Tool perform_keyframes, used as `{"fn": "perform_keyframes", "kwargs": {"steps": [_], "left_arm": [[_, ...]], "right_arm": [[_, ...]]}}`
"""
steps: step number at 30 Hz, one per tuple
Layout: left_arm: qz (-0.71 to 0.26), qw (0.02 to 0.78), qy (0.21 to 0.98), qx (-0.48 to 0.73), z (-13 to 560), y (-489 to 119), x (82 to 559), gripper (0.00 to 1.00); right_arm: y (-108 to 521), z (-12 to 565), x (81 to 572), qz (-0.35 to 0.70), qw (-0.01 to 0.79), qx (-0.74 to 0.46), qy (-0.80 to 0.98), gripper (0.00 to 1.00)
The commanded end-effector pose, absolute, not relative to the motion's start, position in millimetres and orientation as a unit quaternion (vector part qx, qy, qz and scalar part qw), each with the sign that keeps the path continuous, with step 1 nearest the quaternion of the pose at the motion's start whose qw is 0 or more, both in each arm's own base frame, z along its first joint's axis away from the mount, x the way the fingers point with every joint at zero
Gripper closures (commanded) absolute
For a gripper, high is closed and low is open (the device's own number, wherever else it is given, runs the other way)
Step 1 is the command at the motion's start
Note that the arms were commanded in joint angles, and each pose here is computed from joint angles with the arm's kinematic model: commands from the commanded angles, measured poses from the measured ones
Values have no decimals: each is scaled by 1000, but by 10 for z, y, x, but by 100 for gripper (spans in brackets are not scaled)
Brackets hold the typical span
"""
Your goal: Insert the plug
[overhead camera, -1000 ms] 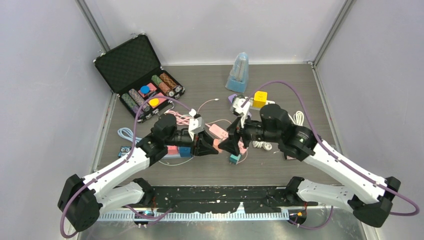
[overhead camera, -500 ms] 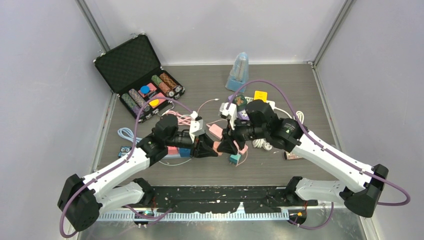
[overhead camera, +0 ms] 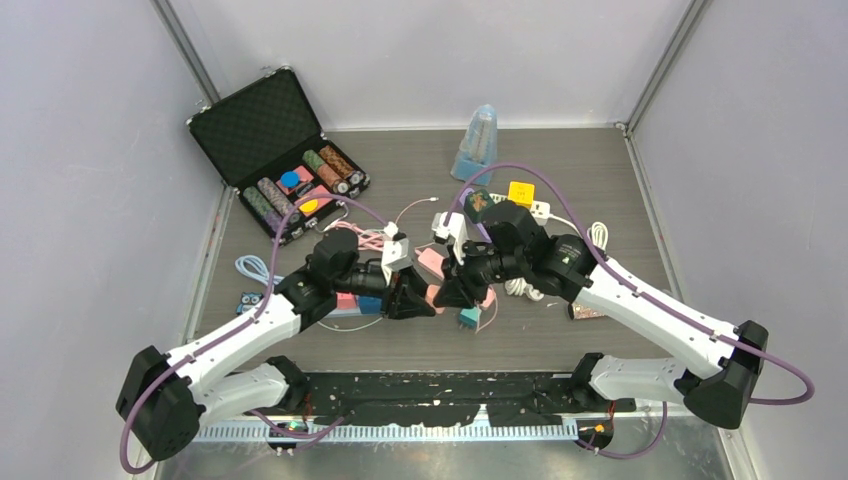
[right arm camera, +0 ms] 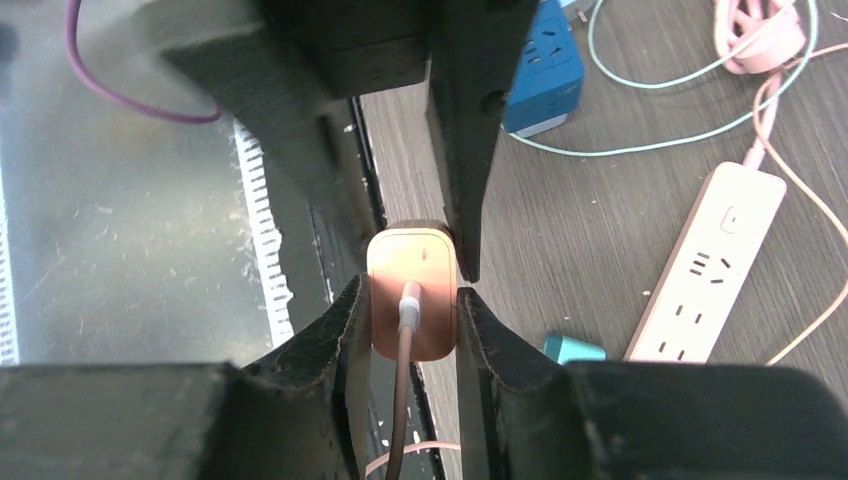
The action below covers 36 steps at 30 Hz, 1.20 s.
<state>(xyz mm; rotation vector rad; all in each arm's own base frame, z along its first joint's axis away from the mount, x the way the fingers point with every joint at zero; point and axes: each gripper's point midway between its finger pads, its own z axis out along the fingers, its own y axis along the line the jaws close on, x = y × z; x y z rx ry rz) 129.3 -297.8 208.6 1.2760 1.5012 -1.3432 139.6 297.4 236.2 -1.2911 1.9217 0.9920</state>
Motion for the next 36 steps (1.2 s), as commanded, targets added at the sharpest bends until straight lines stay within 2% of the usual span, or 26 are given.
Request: {"fn": "perform_keyframes", "kwargs": {"steps": [1, 5, 9, 17, 22, 28, 36], "left_arm": [[-475, 436, 617, 452, 2290, -2992, 1625, 51], [-415, 520, 646, 376, 2325, -2796, 1920, 27], [-368, 586, 648, 319, 2404, -2526, 2049, 15], [-348, 617, 644, 288, 2542, -2299, 2000, 11], [-353, 621, 641, 281, 2610, -2247, 1944, 11], [-355, 627, 635, 278, 2665, -2213, 1910, 10], [-351, 628, 637, 278, 2650, -2207, 1922, 10]], "right_arm": [[2981, 2554, 1612, 354, 356, -452, 737, 95], [2838, 2511, 1792, 317, 384, -417, 760, 94], [2698, 2301, 1981, 274, 386, -390, 790, 94], [2636, 1704, 2395, 184, 377, -387, 821, 94], [2814, 1534, 2535, 190, 380, -414, 805, 94], [2849, 1183, 2828, 144, 375, -420, 814, 94], [2831, 1046, 3005, 119, 408, -396, 814, 94]]}}
